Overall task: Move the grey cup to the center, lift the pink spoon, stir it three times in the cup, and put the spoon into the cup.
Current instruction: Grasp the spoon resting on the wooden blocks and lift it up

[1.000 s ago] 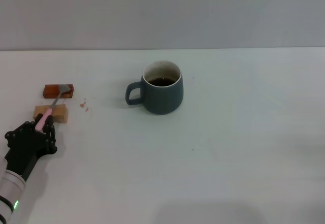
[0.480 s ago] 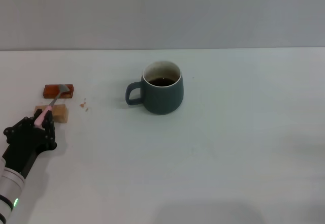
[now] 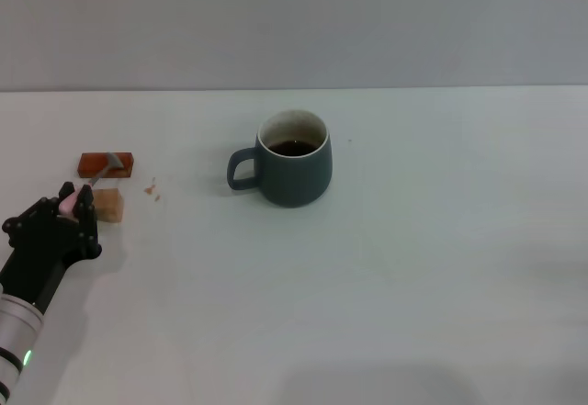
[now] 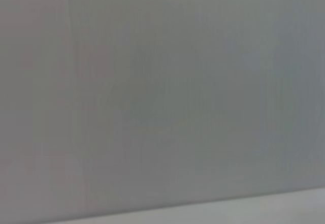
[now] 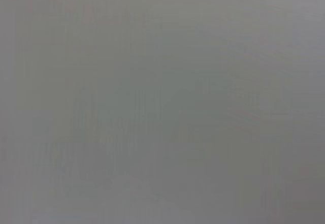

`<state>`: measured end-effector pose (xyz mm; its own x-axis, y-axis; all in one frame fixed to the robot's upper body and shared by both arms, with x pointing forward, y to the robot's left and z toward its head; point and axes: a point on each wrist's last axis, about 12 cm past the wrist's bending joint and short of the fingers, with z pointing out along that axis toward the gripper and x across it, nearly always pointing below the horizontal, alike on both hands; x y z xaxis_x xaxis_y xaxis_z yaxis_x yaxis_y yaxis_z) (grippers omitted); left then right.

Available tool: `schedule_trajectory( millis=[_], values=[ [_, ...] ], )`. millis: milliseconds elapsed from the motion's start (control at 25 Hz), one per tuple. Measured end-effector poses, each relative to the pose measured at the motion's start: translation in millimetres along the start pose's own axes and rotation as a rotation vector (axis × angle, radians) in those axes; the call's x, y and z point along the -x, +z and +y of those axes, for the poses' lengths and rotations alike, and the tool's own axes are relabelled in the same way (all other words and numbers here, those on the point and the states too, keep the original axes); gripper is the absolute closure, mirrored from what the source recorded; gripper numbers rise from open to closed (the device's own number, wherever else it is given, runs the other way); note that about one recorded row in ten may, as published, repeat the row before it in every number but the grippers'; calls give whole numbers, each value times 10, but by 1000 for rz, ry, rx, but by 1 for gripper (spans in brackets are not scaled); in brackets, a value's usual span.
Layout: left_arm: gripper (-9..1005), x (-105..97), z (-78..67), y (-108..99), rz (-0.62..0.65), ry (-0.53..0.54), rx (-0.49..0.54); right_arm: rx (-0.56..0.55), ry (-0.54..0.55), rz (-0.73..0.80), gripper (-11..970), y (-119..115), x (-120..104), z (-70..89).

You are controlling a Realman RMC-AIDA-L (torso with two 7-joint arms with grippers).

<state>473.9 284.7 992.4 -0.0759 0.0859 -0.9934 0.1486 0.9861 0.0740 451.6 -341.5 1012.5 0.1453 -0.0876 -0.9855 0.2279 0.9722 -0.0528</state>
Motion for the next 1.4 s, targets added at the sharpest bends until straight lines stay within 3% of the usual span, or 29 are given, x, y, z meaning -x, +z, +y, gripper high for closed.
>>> schedule_trajectory(
  millis=[920, 1400],
  values=[
    [845, 142, -22, 13, -105, -13, -6, -4, -1, 2, 959, -6, -2, -12],
    [848, 314, -74, 128, -175, -18, -52, -5, -2, 3, 959, -16, -4, -17]
  ],
)
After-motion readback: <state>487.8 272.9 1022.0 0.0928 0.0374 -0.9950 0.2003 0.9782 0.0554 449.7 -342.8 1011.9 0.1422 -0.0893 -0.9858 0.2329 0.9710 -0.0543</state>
